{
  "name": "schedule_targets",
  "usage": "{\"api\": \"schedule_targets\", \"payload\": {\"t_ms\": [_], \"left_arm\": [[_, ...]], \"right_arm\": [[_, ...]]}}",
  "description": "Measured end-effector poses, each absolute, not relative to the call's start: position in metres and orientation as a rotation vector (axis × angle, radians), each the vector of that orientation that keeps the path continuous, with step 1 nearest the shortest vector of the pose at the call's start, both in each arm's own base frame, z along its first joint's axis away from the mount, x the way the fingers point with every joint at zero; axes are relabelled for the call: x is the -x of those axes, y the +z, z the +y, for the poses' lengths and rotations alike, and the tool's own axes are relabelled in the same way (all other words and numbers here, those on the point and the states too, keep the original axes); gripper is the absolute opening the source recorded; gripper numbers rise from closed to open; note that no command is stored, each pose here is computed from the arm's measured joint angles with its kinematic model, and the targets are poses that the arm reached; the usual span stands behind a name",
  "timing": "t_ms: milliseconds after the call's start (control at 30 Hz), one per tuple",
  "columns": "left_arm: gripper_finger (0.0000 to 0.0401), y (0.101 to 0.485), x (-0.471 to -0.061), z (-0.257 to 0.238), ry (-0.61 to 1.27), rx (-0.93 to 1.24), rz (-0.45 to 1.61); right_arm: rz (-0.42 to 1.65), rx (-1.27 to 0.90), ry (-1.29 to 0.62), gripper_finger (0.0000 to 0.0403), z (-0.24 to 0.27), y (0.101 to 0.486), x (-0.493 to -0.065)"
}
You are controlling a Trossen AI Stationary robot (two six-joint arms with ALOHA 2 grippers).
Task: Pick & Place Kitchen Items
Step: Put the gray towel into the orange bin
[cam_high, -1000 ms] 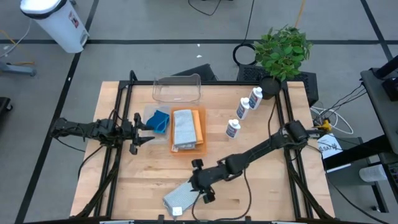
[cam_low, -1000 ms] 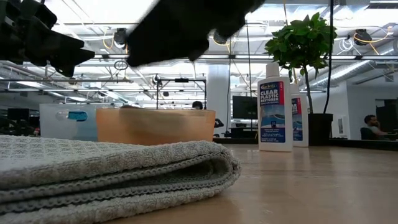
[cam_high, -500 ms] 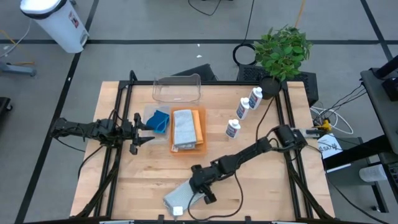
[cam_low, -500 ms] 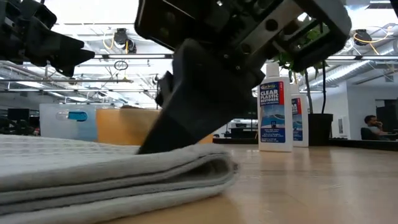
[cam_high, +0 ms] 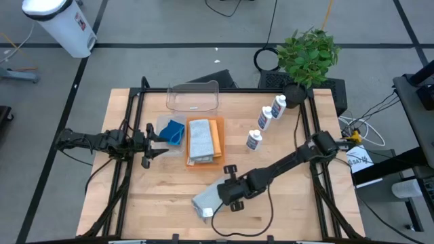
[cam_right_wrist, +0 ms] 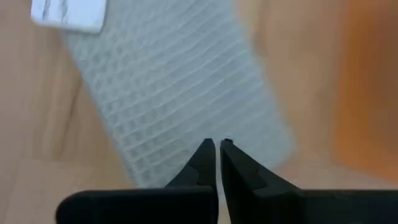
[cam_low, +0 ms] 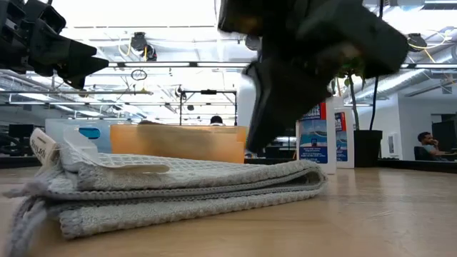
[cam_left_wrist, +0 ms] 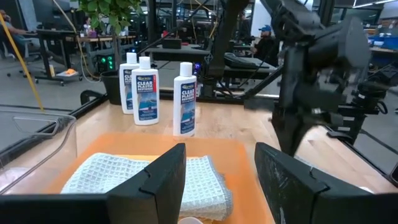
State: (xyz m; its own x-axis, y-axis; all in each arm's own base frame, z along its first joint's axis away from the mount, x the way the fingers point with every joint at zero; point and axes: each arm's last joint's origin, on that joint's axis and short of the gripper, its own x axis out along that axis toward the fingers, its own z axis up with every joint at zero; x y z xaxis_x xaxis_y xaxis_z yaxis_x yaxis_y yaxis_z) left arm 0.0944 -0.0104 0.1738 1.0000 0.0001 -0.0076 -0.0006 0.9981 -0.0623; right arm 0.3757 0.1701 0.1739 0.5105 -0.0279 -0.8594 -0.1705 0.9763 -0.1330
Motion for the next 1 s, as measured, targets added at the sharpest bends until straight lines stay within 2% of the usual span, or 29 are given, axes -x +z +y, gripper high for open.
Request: {"api": "schedule_targets", "payload": {"t_ms": [133,267,367,567,767,867,1000], "left_arm": [[0.0198,0.174,-0.094,-0.01,0.0,0.067,0.008],[0.0198,0.173,-0.095,-0.011,0.0,0.079,0.016],[0.0198,0.172,-0.096,-0.011,0.001,0.079,0.035],[0.0198,0.168,-0.099,-0.011,0.004,0.08,0.082],[0.0198,0.166,-0.102,-0.011,0.021,0.074,0.106],[0.0198,0.166,-0.103,-0.011,0.027,0.079,0.098],[0.0198,0.165,-0.104,-0.011,0.029,0.081,0.108]], "right_arm": [[0.943,0.238,-0.042,0.0003,0.174,0.203,-0.363],[0.841,0.09,-0.176,0.0016,0.173,0.227,-0.356],[0.799,-0.039,-0.226,0.0042,0.17,0.229,-0.353],[0.831,-0.251,-0.291,0.0141,0.158,0.215,-0.341],[0.879,-0.469,-0.203,0.0236,0.144,0.187,-0.339],[0.885,-0.581,-0.151,0.0262,0.136,0.171,-0.339],[0.908,-0.678,-0.19,0.0273,0.123,0.149,-0.331]]}}
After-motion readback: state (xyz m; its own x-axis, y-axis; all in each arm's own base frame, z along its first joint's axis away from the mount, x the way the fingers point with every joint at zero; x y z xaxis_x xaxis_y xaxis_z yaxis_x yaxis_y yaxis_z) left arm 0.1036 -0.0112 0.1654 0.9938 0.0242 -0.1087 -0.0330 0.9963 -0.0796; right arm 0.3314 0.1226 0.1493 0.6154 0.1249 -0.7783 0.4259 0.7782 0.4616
